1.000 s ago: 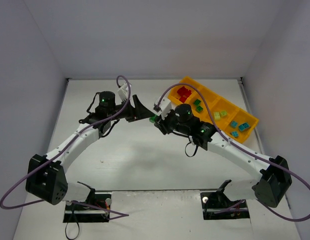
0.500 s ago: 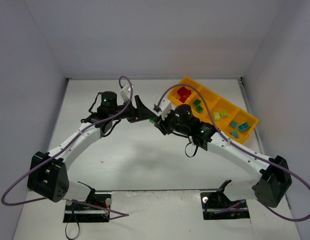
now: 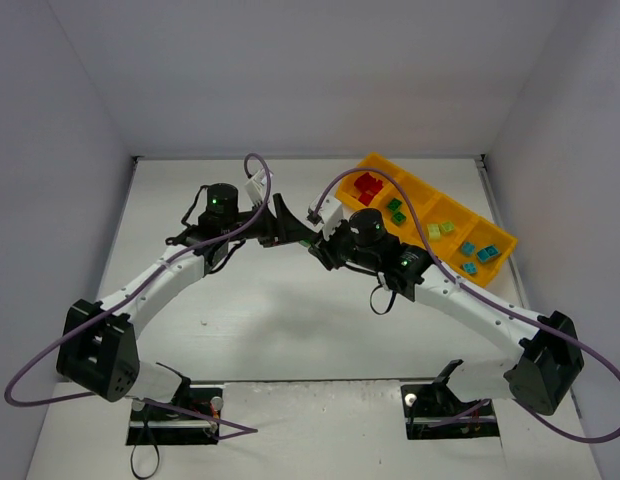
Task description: Sort the legos into containers by color
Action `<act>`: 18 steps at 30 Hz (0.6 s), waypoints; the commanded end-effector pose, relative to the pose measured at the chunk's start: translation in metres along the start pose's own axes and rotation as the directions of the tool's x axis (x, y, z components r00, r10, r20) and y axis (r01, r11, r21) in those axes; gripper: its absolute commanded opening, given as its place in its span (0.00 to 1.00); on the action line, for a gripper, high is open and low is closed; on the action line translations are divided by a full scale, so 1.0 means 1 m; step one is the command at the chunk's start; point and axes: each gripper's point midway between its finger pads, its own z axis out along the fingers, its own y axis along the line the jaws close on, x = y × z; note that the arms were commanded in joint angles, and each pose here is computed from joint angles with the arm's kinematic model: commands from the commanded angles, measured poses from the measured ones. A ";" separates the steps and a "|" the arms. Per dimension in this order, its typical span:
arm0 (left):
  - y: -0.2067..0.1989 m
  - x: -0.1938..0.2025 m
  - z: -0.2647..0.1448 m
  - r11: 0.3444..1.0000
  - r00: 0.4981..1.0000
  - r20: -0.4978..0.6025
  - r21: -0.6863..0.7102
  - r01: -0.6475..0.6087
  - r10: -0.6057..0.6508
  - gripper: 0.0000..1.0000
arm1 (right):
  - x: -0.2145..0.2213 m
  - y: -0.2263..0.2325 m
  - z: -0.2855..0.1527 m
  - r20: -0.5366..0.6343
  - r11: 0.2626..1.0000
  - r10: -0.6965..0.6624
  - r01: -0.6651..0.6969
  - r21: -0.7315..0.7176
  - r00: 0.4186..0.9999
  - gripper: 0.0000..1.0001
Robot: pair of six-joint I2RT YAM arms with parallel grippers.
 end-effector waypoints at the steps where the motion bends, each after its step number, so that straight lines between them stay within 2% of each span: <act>1: -0.034 -0.020 -0.002 0.989 0.993 0.057 0.094 -0.111 0.106 0.56 | -0.038 -0.001 -0.006 0.128 1.000 -0.001 0.001 0.004 0.992 0.00; 18: -0.041 -0.020 -0.001 0.986 0.995 0.036 0.136 -0.097 0.093 0.25 | -0.035 -0.002 -0.005 0.124 1.000 -0.002 0.000 0.011 0.992 0.00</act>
